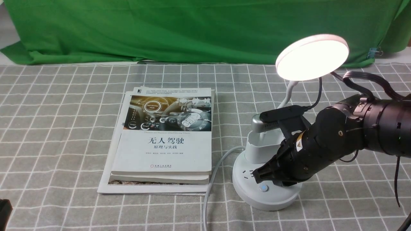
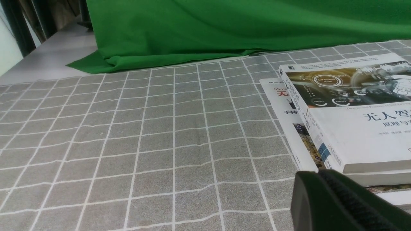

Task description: Turn off the desk lamp on the grey coffee tablecloth by hand.

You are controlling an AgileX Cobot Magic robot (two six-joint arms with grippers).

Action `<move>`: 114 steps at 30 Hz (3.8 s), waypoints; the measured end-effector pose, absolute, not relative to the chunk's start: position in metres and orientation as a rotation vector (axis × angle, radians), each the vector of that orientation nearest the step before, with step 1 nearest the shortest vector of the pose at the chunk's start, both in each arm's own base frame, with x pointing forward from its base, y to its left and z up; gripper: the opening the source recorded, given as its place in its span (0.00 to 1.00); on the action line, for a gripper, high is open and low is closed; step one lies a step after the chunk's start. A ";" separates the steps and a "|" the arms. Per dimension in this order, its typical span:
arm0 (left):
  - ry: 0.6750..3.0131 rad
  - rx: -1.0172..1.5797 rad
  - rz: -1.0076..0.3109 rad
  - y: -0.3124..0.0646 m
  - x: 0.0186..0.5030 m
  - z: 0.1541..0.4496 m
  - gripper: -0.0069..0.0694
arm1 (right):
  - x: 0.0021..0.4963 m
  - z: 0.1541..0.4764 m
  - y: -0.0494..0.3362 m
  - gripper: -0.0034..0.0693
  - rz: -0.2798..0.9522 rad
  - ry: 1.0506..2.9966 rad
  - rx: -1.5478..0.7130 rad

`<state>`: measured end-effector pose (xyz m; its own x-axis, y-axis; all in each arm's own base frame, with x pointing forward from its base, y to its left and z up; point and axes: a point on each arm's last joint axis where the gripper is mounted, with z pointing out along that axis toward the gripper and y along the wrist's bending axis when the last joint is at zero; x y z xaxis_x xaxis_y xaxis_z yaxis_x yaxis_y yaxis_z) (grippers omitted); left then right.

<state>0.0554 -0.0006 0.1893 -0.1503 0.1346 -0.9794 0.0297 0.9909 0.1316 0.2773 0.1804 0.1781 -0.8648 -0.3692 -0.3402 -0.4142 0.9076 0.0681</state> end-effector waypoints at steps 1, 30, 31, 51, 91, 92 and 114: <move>1.721 0.123 0.092 -0.001 0.055 0.189 0.09 | 0.277 0.180 0.180 0.08 0.205 2.739 -0.572; 1.721 0.123 0.092 -0.001 0.055 0.189 0.09 | 0.277 0.178 0.180 0.08 0.202 2.763 -0.546; 1.721 0.123 0.092 -0.001 0.055 0.189 0.09 | 0.277 0.179 0.180 0.08 0.204 2.758 -0.545; 1.721 0.123 0.092 -0.001 0.055 0.189 0.09 | 0.232 0.244 0.112 0.08 0.079 2.812 -0.673; 1.721 0.123 0.092 -0.001 0.055 0.189 0.09 | 0.113 0.245 0.021 0.14 0.106 1.730 -0.197; 1.721 0.123 0.092 -0.001 0.055 0.189 0.09 | 0.113 0.245 0.021 0.15 0.106 1.729 -0.197; 1.720 0.126 0.091 -0.001 0.055 0.189 0.09 | 0.055 0.188 0.005 0.18 -0.021 1.736 -0.141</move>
